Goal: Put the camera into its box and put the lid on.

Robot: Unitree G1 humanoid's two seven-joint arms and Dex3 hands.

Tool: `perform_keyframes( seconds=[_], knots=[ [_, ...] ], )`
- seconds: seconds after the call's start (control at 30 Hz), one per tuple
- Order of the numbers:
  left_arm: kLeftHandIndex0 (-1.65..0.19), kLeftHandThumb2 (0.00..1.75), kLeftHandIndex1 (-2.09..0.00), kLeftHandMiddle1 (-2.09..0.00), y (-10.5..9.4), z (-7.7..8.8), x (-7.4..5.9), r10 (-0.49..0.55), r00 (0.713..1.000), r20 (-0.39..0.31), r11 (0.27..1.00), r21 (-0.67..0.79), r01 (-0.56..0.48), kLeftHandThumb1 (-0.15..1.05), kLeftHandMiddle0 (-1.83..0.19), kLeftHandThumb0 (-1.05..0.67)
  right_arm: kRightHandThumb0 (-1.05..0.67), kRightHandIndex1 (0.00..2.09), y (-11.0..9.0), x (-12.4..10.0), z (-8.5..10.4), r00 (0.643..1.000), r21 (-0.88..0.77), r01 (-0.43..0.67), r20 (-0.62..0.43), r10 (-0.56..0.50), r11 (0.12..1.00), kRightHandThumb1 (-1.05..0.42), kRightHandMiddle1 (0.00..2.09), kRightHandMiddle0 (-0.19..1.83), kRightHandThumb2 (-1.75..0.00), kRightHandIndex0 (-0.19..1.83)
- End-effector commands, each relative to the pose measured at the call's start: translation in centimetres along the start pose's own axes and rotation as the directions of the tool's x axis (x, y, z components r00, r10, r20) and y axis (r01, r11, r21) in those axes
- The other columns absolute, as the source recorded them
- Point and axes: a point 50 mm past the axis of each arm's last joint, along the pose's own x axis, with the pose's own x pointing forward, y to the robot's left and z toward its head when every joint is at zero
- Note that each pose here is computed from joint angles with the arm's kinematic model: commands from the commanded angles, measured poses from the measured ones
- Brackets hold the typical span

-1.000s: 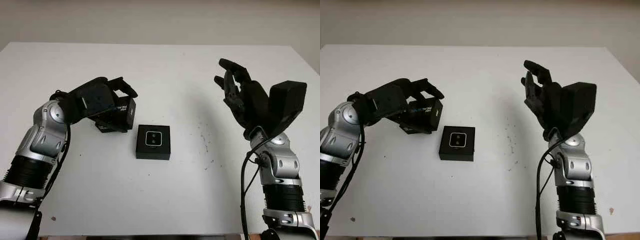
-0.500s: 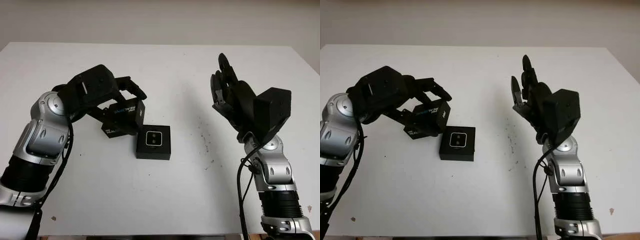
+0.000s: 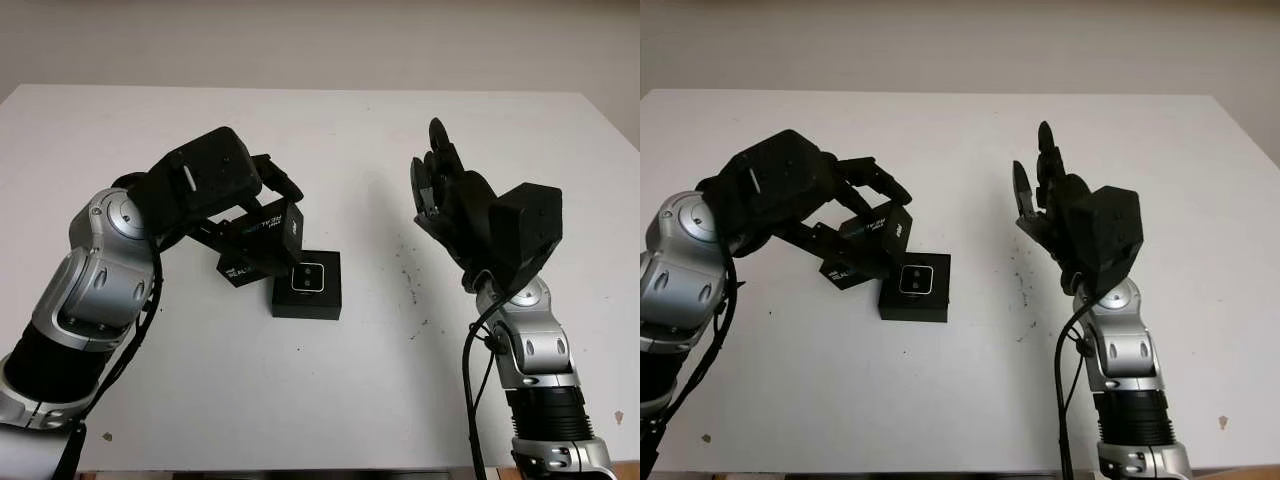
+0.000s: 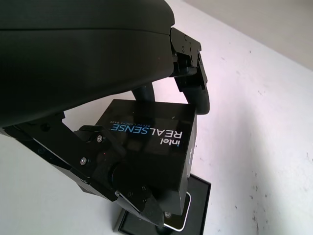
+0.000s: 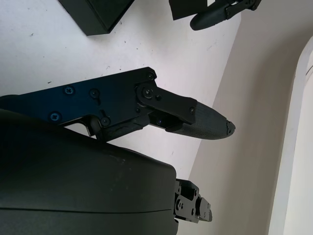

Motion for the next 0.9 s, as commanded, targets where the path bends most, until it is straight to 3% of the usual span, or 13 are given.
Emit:
perform_keyframes(
  seconds=[0.0,0.4,0.87],
  knots=[
    [-0.28,0.06,-1.4,-1.57,-0.5,-0.1,0.0,0.002,1.0,0.001,1.0,0.016,-0.002,0.97,-0.45,-0.2,-0.61,0.0,0.1,0.0,0.0,1.0,-0.003,-0.001,0.013,0.001,1.0,-1.05,0.0,-0.19,-0.68,-0.19],
    [-0.26,0.05,-1.42,-1.59,-2.1,-0.1,0.6,-0.028,0.999,-0.017,0.999,0.033,0.029,0.97,-0.42,-0.19,-0.59,0.0,0.3,0.0,-0.1,1.0,0.008,0.013,0.006,-0.013,1.0,-1.05,0.0,-0.19,-0.66,-0.19],
    [-0.28,0.05,-1.52,-1.6,-3.0,0.8,1.1,-0.081,0.997,0.017,0.997,-0.014,0.082,0.96,-0.42,-0.21,-0.6,0.0,0.5,0.0,-0.1,1.0,0.013,0.028,-0.004,-0.028,1.0,-1.05,0.01,-0.19,-0.65,-0.19]
  ],
)
